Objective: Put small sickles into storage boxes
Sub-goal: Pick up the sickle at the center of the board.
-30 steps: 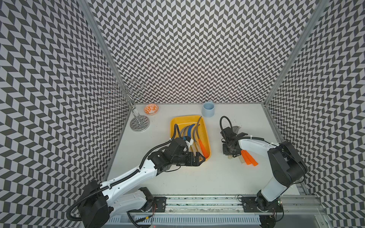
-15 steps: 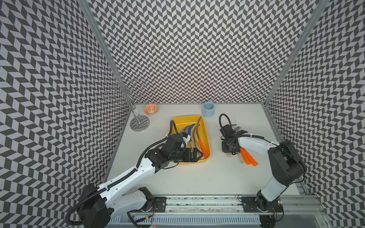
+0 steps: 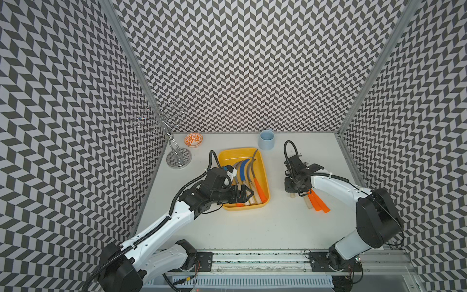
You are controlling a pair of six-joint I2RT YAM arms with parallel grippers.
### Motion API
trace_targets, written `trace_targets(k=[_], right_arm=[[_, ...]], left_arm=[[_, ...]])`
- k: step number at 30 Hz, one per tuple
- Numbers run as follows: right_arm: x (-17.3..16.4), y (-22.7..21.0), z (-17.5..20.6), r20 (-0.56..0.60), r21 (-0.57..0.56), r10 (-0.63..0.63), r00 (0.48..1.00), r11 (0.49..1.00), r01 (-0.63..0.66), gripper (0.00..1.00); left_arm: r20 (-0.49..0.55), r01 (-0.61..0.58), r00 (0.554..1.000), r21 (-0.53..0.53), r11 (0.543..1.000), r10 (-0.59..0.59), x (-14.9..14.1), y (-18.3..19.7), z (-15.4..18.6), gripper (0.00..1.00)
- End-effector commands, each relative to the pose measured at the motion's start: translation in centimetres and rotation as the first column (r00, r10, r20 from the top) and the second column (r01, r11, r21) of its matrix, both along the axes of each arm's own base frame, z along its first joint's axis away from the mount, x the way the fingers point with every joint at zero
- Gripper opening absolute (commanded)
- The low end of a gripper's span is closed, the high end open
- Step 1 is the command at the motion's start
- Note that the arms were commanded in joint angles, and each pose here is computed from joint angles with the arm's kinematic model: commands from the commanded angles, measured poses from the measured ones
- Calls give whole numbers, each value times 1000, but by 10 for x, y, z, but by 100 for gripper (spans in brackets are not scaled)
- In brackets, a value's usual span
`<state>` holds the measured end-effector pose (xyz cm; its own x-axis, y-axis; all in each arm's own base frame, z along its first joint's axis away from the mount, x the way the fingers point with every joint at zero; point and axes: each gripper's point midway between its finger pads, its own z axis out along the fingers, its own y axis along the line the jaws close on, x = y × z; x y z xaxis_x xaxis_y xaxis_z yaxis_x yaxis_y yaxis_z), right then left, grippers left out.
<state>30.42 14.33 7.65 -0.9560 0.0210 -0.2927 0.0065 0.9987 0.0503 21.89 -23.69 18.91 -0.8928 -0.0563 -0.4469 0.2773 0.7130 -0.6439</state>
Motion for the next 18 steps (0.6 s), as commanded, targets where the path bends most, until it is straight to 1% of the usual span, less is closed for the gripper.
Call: trace_targets(k=[1,8,18], right_arm=[[2,14,25,53,41,15,998,999,-17,5],[-3,41,46,80,69,52,995,996,-57,5],[-8,94,78,123,111,132,984,983,-146,4]], left_arm=[[50,3,999,-24,1000,-2,2,3,22,100],[55,-31,998,-21,999,32,1,18,24,100],[51,-86,995,-20,996,87,-6,41,21,100]])
